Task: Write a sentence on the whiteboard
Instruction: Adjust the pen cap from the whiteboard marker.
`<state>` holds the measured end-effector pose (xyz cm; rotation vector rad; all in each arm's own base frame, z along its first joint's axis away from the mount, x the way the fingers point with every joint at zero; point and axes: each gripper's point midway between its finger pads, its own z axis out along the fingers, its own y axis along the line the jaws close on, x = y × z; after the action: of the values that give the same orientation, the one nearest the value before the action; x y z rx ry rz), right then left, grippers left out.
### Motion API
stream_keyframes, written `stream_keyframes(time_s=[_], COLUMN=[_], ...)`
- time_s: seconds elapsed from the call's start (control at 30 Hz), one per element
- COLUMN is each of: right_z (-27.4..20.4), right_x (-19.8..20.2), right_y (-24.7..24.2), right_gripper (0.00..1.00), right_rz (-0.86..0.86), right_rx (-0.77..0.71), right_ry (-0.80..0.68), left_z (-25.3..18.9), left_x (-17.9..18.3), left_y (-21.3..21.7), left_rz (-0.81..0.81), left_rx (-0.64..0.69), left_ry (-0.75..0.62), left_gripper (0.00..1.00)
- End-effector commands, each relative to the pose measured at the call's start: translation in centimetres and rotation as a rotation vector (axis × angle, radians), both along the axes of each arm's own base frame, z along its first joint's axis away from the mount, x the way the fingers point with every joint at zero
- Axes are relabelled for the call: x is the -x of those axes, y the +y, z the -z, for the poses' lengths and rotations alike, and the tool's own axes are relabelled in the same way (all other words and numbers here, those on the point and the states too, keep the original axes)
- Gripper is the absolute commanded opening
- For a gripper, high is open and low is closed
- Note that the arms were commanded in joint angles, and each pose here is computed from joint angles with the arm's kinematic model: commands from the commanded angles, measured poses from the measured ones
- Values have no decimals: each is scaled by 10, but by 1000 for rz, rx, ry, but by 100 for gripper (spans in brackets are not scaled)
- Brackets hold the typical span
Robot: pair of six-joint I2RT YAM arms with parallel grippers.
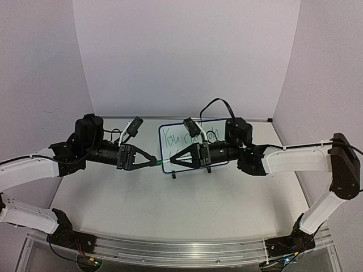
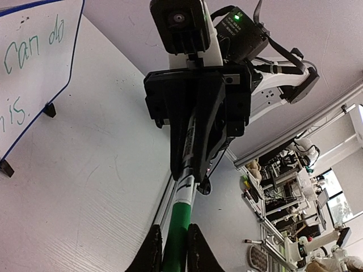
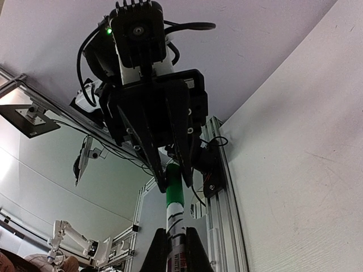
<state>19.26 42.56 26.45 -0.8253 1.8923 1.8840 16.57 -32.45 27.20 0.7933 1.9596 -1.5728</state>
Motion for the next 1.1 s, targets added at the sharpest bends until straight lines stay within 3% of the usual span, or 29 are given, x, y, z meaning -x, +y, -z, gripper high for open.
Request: stream_keyframes(time_s=[0.0, 0.33, 0.6, 0.73, 0.87, 1.07], right_z=[-20, -19, -20, -17, -15, -19], right_x=[-4, -6, -10, -10, -9, -7], right_y=[5, 6, 5, 5, 6, 6], right_gripper=[0, 0, 0, 0, 0, 0], right_rz=[-7, -6, 13, 9, 1, -20], right_rx=[-51, -48, -50, -45, -42, -52], right_ry=[-33, -29, -33, -27, -22, -17], left_z=[-18, -12, -4, -5, -7, -8], left_x=[3, 3, 4, 4, 4, 7], left_y=[-4, -6, -7, -6, -6, -8], left_rz=[32, 44, 55, 47, 47, 75], left_rx=[53, 44, 31, 38, 47, 64], left_ry=[-40, -19, 7, -2, -7, -12], left_gripper=[12, 23, 24, 16, 1, 0])
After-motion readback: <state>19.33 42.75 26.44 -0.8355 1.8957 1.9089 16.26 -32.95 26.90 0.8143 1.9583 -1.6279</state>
